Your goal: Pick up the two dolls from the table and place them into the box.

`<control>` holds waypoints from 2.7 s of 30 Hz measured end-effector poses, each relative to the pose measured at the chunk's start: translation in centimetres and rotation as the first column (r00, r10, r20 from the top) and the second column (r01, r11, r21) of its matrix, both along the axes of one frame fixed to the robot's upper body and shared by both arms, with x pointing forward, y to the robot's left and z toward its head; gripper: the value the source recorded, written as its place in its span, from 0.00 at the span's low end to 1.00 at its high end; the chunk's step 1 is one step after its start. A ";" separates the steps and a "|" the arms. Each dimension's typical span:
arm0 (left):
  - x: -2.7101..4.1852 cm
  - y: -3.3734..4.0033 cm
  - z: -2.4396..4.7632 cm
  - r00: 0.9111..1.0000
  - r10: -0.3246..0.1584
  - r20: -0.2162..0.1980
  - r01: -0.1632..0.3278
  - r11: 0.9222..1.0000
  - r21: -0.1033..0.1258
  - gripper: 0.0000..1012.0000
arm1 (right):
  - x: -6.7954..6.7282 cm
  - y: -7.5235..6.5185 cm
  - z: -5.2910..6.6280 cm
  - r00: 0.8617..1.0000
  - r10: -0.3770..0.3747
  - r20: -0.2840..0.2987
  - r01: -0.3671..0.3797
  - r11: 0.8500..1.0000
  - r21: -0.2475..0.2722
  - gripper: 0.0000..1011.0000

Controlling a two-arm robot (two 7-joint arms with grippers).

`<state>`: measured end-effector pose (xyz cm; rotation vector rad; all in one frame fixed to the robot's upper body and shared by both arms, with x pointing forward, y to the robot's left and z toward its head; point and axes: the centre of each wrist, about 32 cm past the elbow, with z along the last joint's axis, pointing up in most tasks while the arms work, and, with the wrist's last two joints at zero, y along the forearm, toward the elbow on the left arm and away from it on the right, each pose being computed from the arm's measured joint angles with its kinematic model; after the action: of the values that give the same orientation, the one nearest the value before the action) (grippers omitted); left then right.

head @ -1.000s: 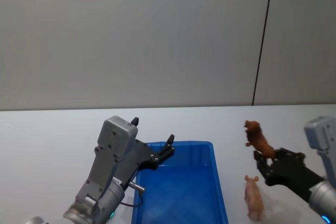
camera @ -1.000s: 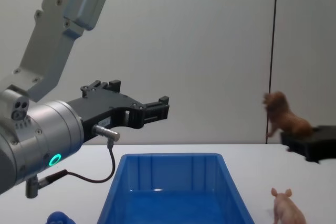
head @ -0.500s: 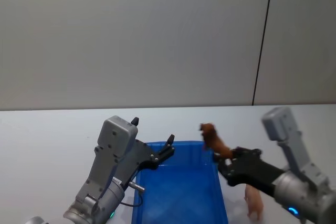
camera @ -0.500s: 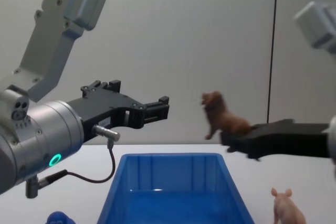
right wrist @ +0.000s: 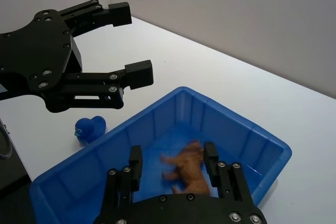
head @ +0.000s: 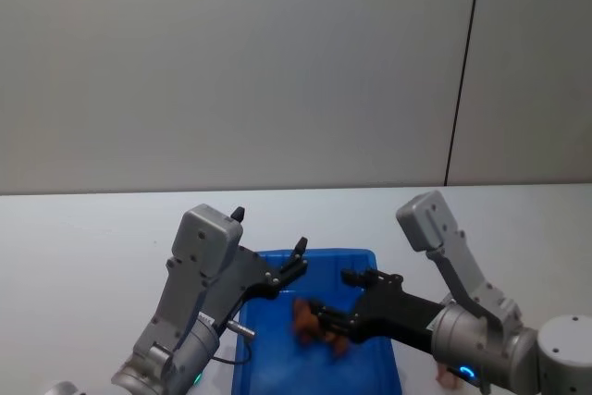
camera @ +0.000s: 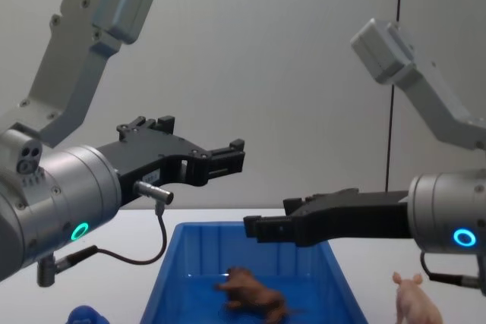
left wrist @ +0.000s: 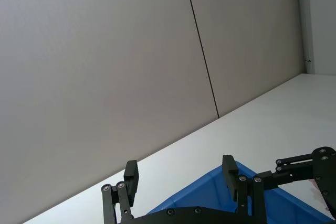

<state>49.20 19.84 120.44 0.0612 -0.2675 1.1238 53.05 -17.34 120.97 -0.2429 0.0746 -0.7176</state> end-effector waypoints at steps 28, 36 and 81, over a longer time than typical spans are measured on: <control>0.00 0.00 0.00 1.000 0.000 0.000 0.000 1.000 0.000 0.99 | -4.2 -3.5 -2.0 0.979 -0.195 0.054 0.196 0.981 -0.004 0.99; 0.00 0.00 0.00 1.000 0.000 0.000 0.000 1.000 0.000 0.99 | -6.1 -4.3 -3.0 0.963 -0.263 0.049 0.264 0.964 -0.016 0.99; 0.00 0.00 0.00 1.000 0.000 0.000 0.000 1.000 0.000 0.99 | -6.2 -6.2 -7.5 0.899 -0.423 -0.112 0.418 0.906 -0.070 0.70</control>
<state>49.20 19.84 120.44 0.0612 -0.2676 1.1237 46.89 -23.58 113.46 -0.3190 0.2366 -1.1374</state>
